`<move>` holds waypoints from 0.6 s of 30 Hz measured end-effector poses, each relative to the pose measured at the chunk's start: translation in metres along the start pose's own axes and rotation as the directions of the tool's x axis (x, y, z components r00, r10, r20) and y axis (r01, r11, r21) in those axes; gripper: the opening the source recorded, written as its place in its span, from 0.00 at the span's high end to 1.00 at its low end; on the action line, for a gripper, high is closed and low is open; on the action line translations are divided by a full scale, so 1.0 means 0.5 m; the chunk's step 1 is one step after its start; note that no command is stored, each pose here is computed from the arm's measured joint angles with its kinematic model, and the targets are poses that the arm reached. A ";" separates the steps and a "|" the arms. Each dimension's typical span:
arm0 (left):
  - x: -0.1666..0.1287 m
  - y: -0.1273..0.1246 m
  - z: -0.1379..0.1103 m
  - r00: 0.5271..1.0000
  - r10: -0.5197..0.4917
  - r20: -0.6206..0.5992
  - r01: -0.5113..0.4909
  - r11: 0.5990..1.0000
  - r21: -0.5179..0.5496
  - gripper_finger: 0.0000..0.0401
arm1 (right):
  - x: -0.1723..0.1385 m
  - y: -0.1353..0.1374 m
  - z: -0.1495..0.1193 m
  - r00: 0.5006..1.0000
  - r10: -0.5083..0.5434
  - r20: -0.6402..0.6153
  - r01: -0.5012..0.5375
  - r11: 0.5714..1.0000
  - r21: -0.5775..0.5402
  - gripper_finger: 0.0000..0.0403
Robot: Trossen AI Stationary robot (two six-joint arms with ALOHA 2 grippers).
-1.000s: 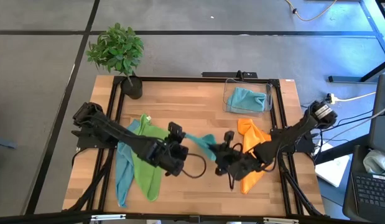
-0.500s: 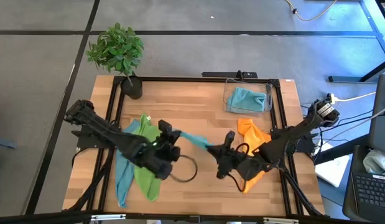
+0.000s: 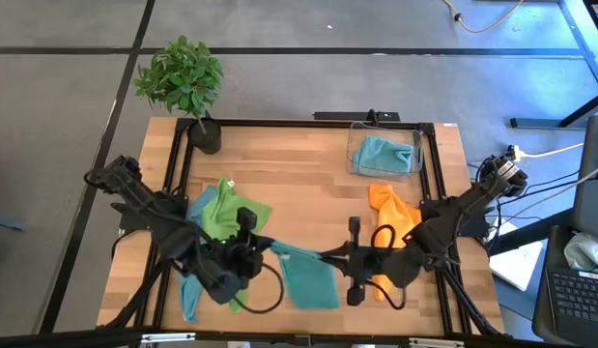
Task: Fold microfiber towels
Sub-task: Fold the blue Fold the blue microfiber towel
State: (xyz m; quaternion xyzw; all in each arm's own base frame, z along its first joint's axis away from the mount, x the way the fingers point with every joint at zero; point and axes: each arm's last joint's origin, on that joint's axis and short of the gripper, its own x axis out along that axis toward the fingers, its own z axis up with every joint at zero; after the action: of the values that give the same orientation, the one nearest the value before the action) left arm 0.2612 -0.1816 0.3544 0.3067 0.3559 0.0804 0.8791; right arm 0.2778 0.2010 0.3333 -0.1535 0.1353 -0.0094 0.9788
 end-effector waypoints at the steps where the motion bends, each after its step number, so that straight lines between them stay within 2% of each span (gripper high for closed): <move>1: 0.015 -0.002 -0.008 1.000 -0.001 -0.027 0.001 1.000 -0.007 1.00 | 0.009 -0.002 -0.018 0.999 -0.009 -0.041 0.009 1.000 0.009 0.97; 6: 0.111 -0.011 -0.073 0.983 0.039 -0.179 -0.045 0.999 -0.030 1.00 | 0.062 -0.020 -0.137 0.971 -0.082 -0.225 0.085 0.996 0.003 0.97; 10: 0.198 -0.018 -0.136 0.966 0.074 -0.249 -0.087 0.995 -0.042 1.00 | 0.095 -0.051 -0.235 0.934 -0.149 -0.325 0.154 0.988 -0.011 0.97; 14: 0.265 -0.013 -0.193 0.953 0.109 -0.283 -0.116 0.993 -0.007 1.00 | 0.116 -0.089 -0.302 0.925 -0.181 -0.334 0.186 0.982 -0.018 0.96; 18: 0.307 0.012 -0.226 0.940 0.137 -0.312 -0.147 0.989 -0.009 1.00 | 0.129 -0.124 -0.343 0.932 -0.174 -0.318 0.177 0.984 -0.019 0.96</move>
State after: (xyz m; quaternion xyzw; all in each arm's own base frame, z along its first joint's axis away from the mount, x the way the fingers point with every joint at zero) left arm 0.2981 -0.0672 0.2065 0.3011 0.4655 0.1962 0.8088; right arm 0.2954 0.0867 0.1781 -0.1563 0.2769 -0.1222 0.9402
